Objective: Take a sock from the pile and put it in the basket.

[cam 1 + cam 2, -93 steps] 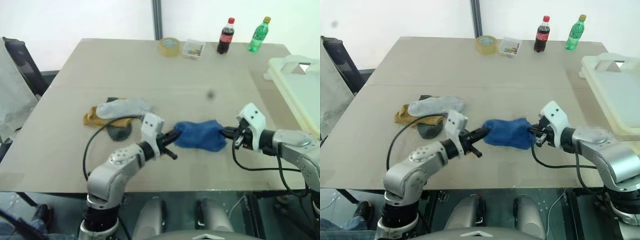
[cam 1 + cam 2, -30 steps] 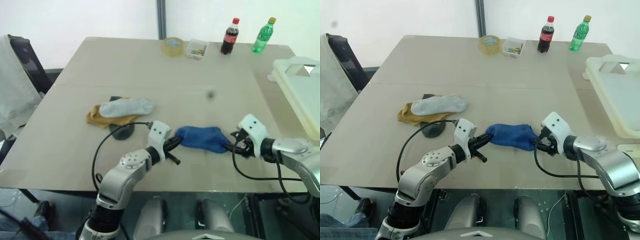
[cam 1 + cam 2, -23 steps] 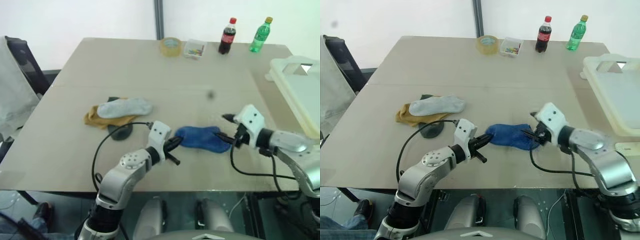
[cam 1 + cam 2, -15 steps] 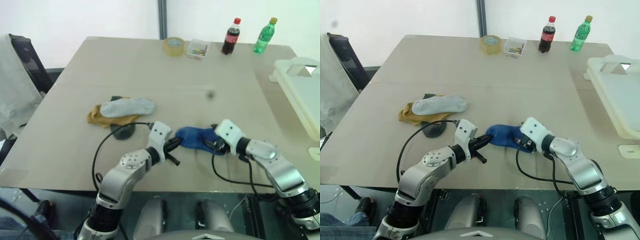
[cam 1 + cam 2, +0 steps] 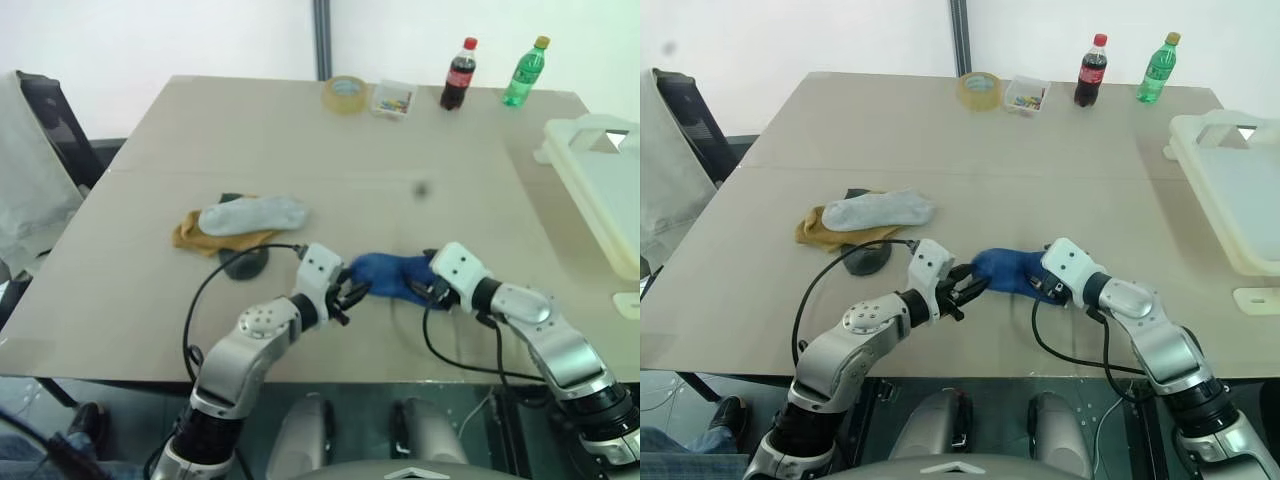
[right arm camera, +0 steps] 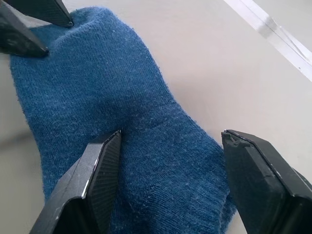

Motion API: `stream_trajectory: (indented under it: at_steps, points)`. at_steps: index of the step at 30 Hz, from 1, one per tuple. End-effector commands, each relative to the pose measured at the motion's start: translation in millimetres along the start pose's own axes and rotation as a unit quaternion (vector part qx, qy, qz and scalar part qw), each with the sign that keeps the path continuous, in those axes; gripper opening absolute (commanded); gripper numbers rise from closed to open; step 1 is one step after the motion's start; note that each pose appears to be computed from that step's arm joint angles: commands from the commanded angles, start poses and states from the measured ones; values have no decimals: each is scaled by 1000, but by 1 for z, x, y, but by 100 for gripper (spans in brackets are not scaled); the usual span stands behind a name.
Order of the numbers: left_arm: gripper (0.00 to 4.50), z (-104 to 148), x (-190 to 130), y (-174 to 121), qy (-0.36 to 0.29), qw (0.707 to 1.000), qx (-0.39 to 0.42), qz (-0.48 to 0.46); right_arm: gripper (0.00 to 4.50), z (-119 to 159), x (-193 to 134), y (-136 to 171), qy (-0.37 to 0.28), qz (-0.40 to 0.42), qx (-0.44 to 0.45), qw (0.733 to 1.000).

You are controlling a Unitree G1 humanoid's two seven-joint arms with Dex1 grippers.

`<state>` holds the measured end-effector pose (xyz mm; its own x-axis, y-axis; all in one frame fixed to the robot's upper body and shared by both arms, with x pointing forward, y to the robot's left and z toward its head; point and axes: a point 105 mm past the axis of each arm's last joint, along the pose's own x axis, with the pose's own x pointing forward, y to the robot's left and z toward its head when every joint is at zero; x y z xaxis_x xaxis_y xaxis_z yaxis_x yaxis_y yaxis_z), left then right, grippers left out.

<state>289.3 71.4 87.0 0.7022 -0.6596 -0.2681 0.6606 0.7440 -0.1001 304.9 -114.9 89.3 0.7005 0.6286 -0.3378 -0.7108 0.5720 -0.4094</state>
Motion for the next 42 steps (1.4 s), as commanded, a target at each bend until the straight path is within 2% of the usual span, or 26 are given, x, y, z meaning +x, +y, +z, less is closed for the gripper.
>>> stream_trajectory:
  at_steps: [1,5,8,13,18,23,27,33,37,42]
  points:
    - [221,-1,-3,18,-6,995,-97,17,336,-17,-1,5,32,6,12,999]
    - [221,-14,1,31,40,977,-209,-12,336,-18,3,6,35,7,14,999]
    - [221,-21,0,34,90,965,-244,-35,336,-18,3,4,36,1,17,999]
    - [221,-14,5,4,124,928,-311,-165,336,-19,5,8,37,4,17,999]
    - [221,-19,15,-11,168,896,-348,-220,336,-18,6,10,37,5,15,999]
    - [221,-10,36,-4,137,885,-387,-219,336,-19,6,9,40,3,13,999]
    - [221,21,40,2,52,875,-414,-248,336,-19,5,8,41,-1,13,999]
    - [221,40,36,17,-39,891,-385,-237,336,-20,5,9,42,-2,14,999]
    - [221,36,39,20,-41,892,-389,-226,336,-20,6,9,41,0,12,999]
    - [221,39,43,-3,-31,879,-394,-266,336,-20,7,9,41,2,8,999]
